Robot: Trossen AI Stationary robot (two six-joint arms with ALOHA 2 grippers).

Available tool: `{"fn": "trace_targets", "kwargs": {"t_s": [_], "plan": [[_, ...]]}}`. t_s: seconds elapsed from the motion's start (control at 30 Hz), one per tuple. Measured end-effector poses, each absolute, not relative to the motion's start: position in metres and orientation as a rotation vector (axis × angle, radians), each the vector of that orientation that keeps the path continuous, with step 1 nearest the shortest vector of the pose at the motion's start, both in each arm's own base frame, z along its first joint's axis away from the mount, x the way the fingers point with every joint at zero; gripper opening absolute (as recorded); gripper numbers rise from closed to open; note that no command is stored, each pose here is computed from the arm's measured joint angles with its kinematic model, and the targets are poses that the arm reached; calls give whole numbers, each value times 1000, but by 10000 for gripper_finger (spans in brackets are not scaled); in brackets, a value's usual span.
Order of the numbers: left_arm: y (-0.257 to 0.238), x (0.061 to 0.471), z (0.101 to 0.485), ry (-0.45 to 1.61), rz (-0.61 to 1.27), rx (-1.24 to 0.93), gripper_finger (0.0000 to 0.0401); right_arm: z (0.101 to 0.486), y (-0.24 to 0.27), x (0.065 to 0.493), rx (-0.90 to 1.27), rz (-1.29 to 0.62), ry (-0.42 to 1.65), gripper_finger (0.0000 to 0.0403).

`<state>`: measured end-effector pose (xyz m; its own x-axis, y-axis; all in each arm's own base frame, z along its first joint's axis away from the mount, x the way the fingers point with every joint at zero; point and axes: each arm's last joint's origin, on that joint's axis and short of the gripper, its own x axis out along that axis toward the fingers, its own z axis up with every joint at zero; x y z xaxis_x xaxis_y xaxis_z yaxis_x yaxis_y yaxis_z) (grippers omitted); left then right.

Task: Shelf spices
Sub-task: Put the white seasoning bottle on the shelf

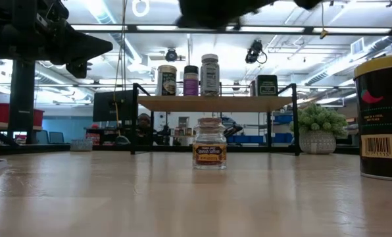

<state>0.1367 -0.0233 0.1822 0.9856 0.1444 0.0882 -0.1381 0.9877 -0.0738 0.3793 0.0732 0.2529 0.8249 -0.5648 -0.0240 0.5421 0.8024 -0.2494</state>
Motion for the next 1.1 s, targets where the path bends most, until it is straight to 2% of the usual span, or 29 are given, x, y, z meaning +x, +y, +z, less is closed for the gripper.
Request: {"fn": "trace_targets", "kwargs": {"t_s": [0.1,0.23,0.37,0.47,0.6,0.77,0.93,1.1], "plan": [[-23,137,182,-90,142,-67,2,251,58,396,-85,-383,332,1],[-23,137,181,-86,142,-65,2,257,45,399,31,-304,599,1],[-23,137,181,-86,142,-66,2,272,41,386,88,-328,824,1],[-23,137,182,-91,141,-68,2,279,34,374,100,-435,956,1],[-23,137,182,-90,141,-86,2,293,21,372,5,-610,921,0],[-23,137,182,-90,140,-86,2,302,-8,383,-25,-590,845,0],[-24,137,181,-83,131,-86,2,294,-48,380,1,-671,867,0],[-24,137,180,-69,123,-81,2,285,-59,382,11,-595,866,0]]}}
